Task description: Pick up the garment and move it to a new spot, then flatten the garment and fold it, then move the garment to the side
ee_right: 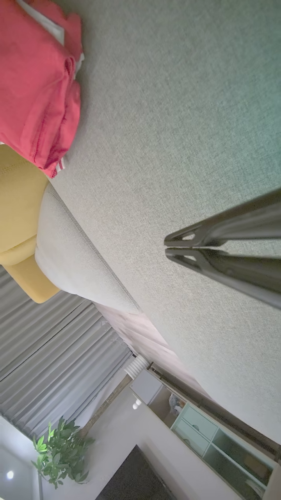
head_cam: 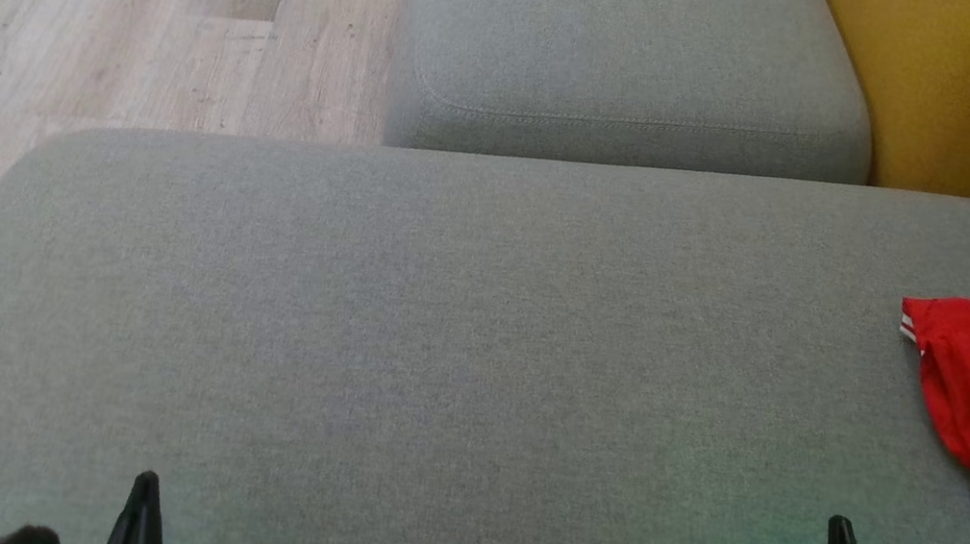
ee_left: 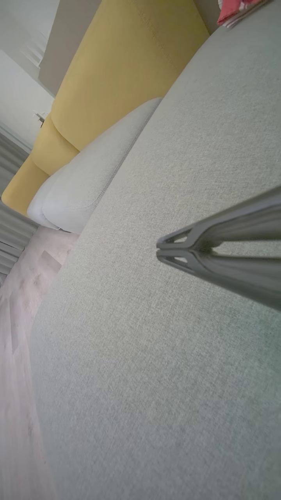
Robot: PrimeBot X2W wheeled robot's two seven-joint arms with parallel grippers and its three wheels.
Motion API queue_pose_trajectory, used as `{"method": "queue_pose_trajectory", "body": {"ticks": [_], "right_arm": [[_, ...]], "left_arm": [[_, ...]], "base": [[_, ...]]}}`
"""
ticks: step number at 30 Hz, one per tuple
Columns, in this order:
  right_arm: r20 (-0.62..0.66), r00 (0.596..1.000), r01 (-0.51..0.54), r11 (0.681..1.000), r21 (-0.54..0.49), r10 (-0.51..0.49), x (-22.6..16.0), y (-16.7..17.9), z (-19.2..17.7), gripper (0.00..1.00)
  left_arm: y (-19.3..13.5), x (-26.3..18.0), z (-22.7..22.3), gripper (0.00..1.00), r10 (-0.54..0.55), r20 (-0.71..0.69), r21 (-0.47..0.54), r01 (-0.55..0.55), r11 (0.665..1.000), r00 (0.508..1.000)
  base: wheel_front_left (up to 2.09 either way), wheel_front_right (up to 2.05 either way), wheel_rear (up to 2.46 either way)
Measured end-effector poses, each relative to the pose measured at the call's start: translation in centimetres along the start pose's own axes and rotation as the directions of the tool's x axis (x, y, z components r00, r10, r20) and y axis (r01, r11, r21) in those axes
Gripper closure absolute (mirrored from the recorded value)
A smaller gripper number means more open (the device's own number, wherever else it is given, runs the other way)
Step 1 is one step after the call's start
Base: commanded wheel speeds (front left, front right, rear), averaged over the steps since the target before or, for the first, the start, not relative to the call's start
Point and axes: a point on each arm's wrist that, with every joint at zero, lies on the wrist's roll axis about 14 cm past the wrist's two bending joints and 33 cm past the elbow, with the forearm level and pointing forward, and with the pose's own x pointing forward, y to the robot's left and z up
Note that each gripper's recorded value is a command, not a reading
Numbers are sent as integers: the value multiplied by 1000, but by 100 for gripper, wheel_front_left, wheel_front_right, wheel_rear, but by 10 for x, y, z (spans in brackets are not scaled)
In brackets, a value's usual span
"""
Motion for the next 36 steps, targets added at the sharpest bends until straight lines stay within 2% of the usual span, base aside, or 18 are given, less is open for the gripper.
{"method": "queue_pose_trajectory", "body": {"ticks": [14,25,36], "right_arm": [[3,1000,23,986,167,-24,9,-2,7,100],[15,999,31,952,304,-38,17,-4,15,100],[22,999,26,905,424,-39,24,-3,22,100]], "left_arm": [[0,10,9,100,4,-4,-169,-5,986,1000],[-1,18,18,100,-3,0,-312,3,950,1000],[0,23,23,100,-6,3,-437,7,899,1000]], "base": [[0,0,0],[0,0,0],[0,0,0]]}}
